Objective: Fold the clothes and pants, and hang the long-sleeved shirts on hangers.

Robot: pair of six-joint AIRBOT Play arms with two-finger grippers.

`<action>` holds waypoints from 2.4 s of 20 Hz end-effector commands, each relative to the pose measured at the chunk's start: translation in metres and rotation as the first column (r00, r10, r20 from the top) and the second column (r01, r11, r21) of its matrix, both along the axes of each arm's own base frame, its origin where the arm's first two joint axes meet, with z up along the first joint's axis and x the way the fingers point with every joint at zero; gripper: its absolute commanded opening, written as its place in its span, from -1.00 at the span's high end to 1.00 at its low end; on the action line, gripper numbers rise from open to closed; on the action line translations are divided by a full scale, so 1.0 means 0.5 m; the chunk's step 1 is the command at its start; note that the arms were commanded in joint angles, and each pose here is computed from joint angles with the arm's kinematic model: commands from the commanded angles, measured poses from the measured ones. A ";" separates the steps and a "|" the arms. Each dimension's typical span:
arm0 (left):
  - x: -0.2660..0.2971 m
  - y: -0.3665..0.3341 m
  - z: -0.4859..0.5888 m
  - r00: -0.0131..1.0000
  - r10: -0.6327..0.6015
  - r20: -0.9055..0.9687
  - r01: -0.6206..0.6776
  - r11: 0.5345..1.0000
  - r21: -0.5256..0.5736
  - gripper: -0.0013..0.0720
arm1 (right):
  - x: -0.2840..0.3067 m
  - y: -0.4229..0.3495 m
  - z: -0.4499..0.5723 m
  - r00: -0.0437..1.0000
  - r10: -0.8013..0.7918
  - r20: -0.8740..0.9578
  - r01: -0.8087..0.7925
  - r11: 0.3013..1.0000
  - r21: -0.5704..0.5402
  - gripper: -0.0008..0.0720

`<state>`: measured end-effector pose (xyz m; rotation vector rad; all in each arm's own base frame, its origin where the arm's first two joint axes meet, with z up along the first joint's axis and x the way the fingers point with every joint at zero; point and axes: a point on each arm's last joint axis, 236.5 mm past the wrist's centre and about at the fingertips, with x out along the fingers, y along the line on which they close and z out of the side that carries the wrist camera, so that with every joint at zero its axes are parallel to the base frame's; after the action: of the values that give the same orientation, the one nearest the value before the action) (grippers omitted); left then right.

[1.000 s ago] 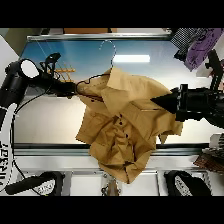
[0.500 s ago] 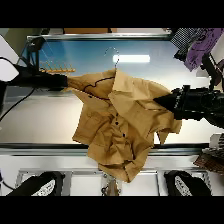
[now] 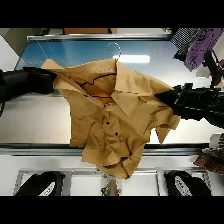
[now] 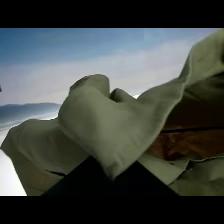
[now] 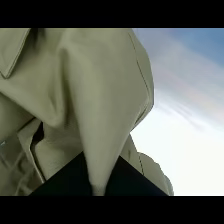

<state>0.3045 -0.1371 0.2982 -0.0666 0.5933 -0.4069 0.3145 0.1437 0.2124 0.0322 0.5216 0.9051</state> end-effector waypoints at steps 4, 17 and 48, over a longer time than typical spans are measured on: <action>-0.111 -0.092 0.035 0.991 -0.123 0.052 0.123 0.992 0.003 0.93 | 0.052 -0.016 0.054 0.990 -0.139 0.033 0.134 0.984 0.116 0.96; 0.015 -0.304 -0.103 0.978 -0.205 0.044 0.195 0.967 0.166 0.93 | 0.031 -0.040 0.289 0.906 -0.289 0.310 0.215 0.944 0.251 0.96; 0.092 -0.153 -0.065 0.998 0.032 0.050 -0.036 0.996 0.086 0.93 | -0.169 -0.798 0.571 -0.258 -0.766 0.588 0.957 -0.118 0.265 0.96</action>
<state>0.3484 -0.2094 0.2712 0.0073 0.5487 -0.3464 0.2533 -0.2269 0.4710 -0.1222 -0.0929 -0.7341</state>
